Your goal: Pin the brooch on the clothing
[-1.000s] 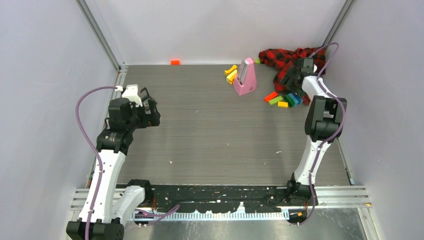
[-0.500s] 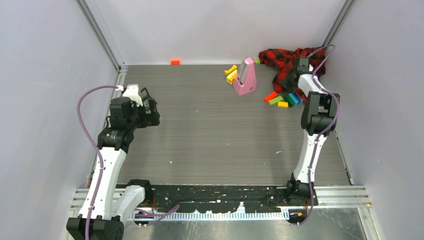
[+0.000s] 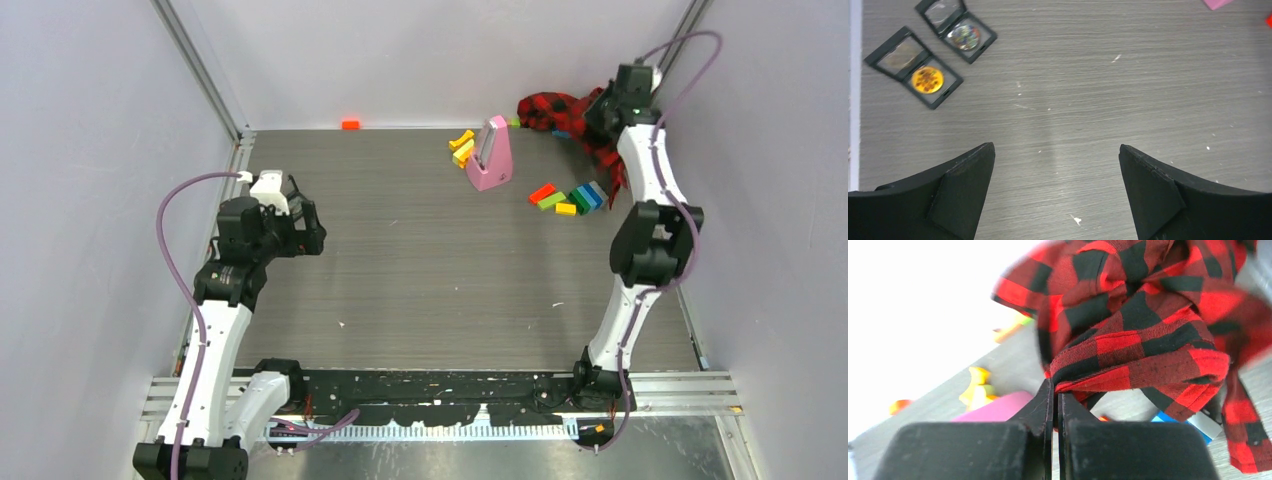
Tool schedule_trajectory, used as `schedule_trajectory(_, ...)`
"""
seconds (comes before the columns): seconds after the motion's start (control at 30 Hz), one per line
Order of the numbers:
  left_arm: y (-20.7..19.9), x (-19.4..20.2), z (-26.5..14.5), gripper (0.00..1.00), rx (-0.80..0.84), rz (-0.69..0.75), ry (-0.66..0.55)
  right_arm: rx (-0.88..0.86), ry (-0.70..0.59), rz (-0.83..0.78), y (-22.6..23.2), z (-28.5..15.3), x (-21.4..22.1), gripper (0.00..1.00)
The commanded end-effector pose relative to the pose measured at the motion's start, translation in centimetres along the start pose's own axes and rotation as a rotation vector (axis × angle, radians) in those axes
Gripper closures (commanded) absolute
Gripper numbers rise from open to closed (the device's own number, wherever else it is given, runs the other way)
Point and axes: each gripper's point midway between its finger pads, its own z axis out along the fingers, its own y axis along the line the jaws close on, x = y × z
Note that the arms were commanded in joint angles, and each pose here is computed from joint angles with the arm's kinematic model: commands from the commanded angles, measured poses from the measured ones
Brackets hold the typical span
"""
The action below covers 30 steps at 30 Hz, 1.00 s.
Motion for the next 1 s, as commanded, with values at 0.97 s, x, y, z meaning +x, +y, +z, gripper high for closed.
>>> schedule_trajectory(0.97, -28.1, -0.9, -11.1, 0.02, 1.254, 0.024, -0.159, -1.04, -0.607, 0.042, 16.4, -53.2, -13.2, 0.99)
